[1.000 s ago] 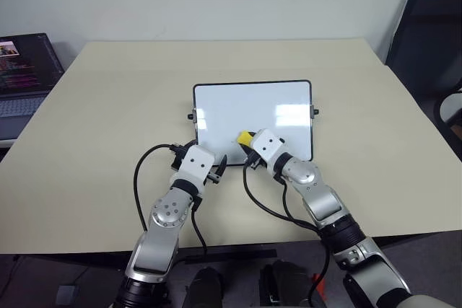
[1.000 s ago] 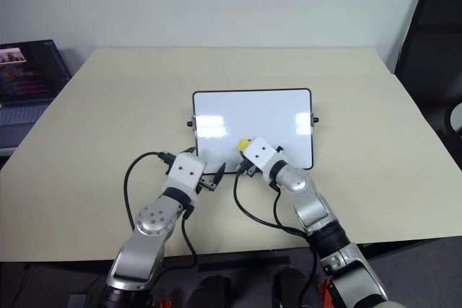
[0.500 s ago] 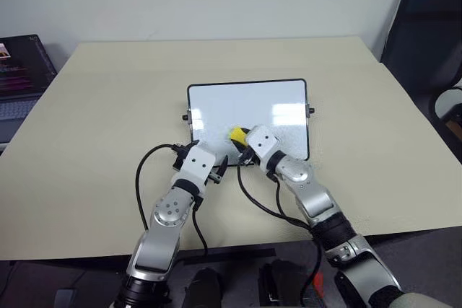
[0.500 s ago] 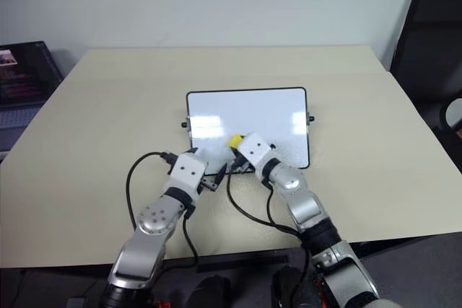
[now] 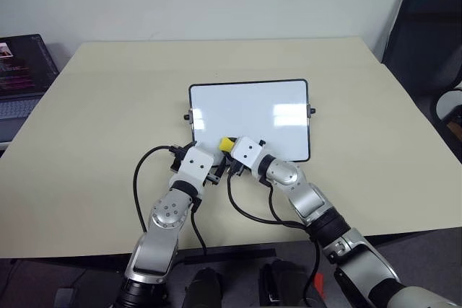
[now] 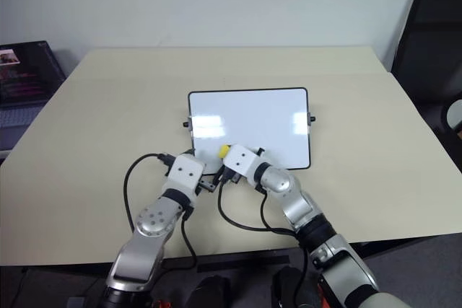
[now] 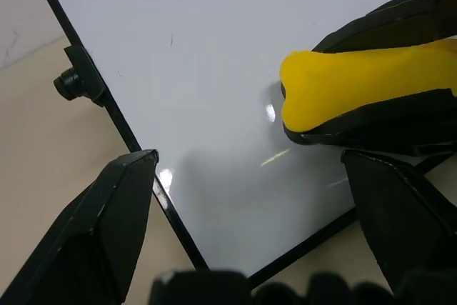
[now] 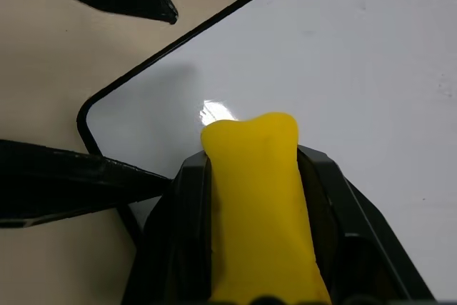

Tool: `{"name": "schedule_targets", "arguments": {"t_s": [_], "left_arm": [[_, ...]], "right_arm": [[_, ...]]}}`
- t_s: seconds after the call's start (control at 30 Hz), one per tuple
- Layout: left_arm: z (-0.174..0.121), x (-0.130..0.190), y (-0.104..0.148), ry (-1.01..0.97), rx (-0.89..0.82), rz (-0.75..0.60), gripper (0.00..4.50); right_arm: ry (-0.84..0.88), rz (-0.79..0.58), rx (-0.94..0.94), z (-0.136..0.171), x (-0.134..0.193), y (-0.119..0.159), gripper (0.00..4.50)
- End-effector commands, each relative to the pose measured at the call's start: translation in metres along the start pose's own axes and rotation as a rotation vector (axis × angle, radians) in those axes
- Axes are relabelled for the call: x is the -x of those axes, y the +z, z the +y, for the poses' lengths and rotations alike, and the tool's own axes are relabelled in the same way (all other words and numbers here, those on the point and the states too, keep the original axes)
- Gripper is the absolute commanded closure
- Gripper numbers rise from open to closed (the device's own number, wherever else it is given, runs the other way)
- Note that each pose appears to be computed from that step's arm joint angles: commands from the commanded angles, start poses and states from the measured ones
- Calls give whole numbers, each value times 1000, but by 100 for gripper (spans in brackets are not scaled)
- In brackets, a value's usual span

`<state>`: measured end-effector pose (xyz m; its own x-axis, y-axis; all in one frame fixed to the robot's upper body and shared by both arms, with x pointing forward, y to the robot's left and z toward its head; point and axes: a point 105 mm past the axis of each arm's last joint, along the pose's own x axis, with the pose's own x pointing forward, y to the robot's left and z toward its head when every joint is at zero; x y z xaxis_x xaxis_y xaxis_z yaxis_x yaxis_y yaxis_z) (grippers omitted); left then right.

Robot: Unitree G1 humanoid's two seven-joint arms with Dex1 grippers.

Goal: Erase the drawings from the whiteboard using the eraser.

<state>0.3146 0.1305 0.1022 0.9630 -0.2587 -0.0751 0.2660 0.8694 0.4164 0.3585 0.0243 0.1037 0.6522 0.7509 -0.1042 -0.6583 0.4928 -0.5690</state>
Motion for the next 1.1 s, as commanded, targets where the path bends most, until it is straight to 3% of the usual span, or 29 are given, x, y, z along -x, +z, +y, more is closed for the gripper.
{"name": "schedule_targets", "arguments": {"t_s": [0.03,0.63,0.8,0.97,1.1], "left_arm": [[6,2,15,29,-10,-51,0],[-1,-5,18,-20,-15,-67,0],[-6,-8,20,-45,-20,-78,0],[-8,-8,21,-53,-17,-89,0],[-12,-7,25,-78,1,-113,0]], "right_arm": [[-48,37,33,-14,2,-6,322],[-150,212,42,-45,64,-57,322],[-209,138,-5,-53,69,-39,322],[-254,-50,-152,-61,87,0,322],[-324,5,-165,-69,109,-6,322]]}}
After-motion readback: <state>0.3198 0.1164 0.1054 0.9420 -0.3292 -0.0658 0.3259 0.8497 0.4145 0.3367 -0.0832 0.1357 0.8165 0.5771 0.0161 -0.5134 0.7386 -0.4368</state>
